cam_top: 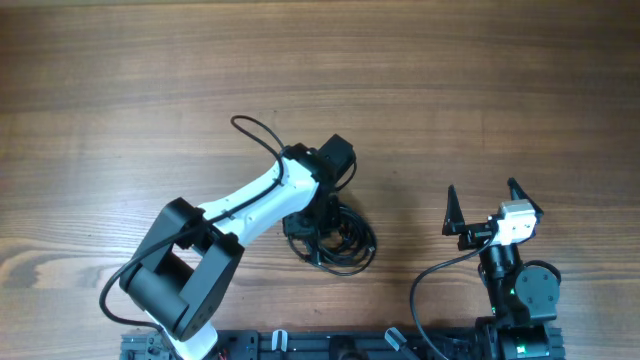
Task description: Untangle cables
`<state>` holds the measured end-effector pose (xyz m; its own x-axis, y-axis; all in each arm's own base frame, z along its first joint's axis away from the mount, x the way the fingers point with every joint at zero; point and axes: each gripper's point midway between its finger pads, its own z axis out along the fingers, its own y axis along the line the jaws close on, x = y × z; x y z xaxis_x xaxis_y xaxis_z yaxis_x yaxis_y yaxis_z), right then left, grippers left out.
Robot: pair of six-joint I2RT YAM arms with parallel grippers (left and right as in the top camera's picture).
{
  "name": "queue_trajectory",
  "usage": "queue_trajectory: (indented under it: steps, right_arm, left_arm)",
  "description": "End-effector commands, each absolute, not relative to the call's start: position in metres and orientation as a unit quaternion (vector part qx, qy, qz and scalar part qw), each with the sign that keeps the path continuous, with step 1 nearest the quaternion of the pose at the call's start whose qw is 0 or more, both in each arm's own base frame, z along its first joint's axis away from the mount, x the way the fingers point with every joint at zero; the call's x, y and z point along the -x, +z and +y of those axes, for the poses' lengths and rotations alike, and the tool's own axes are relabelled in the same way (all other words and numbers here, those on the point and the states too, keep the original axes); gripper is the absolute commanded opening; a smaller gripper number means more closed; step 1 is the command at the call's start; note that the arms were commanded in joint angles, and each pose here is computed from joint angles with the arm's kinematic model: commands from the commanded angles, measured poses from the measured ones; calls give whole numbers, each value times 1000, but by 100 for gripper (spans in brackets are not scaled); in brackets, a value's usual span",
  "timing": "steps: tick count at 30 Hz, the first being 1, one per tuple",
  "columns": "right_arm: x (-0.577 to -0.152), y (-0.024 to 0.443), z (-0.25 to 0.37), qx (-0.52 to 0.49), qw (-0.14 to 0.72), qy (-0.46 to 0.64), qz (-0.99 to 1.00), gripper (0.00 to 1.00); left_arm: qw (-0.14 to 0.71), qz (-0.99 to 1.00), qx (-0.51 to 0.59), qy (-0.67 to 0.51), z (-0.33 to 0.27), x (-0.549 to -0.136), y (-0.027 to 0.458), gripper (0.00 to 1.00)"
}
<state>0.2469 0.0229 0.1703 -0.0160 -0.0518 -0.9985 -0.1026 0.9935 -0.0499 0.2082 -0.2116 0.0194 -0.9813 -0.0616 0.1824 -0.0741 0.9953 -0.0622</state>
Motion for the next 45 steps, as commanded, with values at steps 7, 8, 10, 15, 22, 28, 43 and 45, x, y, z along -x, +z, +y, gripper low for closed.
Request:
queue_trajectory:
  steps: [7,8,10,15,22,28,43,45]
  right_arm:
    - [-247,171,24,58,701,21,711,100]
    - [-247,171,24,58,701,21,711,100]
    - [-247,171,24,58,701,21,711,100]
    - [-247,171,24,58,701,21,711,100]
    - [-247,171,24,58,701,21,711,100]
    - [-247,171,24,58,701,21,711,100]
    - [-247,171,24,58,701,21,711,100]
    - [-247,171,24,58,701,21,711,100]
  left_arm:
    - [69,-996,-29,52,-227,-225,68,4]
    - [72,-995,-29,56,-227,-224,70,4]
    - [78,-994,-29,69,-231,-220,75,4]
    - [91,-987,-39,124,-239,-217,94,4]
    - [105,-973,-51,199,-247,-214,123,4]
    - [110,-965,-46,233,-253,-209,139,4]
    - [-87,-933,-50,347,-225,-236,257,4]
    - [-112,-935,-60,330,-213,-246,257,4]
